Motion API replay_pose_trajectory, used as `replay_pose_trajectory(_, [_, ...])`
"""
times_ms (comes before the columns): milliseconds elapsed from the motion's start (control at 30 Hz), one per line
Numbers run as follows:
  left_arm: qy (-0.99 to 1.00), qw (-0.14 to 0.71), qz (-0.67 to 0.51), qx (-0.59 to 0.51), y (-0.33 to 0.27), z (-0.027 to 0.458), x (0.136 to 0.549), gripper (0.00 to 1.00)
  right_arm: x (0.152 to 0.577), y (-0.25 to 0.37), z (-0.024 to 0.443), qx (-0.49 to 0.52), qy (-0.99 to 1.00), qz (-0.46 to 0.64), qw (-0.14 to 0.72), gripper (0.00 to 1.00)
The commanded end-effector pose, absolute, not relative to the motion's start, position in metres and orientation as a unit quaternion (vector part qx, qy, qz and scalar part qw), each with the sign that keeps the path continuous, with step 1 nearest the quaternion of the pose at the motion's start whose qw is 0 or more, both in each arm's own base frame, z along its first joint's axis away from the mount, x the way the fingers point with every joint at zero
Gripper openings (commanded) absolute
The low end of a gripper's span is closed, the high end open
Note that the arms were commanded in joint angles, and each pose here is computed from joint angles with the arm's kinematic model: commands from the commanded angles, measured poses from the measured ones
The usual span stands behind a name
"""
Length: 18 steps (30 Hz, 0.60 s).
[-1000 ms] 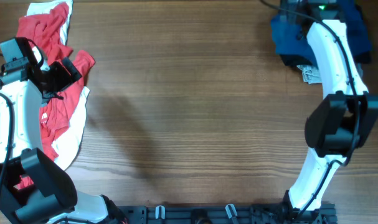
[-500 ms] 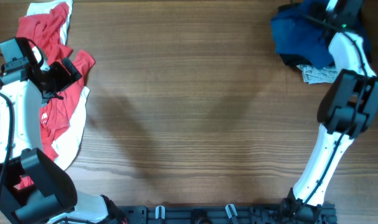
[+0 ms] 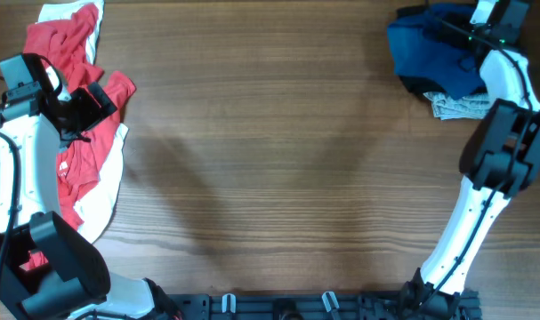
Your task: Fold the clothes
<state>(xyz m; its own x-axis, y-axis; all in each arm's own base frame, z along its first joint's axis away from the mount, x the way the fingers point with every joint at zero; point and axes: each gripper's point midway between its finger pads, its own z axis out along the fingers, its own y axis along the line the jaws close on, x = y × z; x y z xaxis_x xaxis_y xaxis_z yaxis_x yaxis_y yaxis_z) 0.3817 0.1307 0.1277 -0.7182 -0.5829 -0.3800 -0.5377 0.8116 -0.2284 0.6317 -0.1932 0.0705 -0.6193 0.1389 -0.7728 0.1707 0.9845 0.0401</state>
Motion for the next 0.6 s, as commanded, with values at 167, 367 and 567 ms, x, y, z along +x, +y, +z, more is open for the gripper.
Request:
replay_pose_trajectory(167, [0.921,0.236,-0.056,-0.306,0.133,0.138,0.386,1.0,0.563,-0.188,0.325,0.09,0.827,-0.065,0.551,1.0])
replay_pose_trajectory(367, [0.921,0.236,-0.056,-0.306,0.132,0.138,0.386,1.0,0.491,-0.111,0.417,0.087,0.813,0.032,0.575,1.0])
replay_pose_trajectory(567, [0.921,0.236,-0.056,-0.306,0.133,0.138,0.386,1.0,0.434,-0.023,0.44,0.172,0.804,0.281,0.494,1.0])
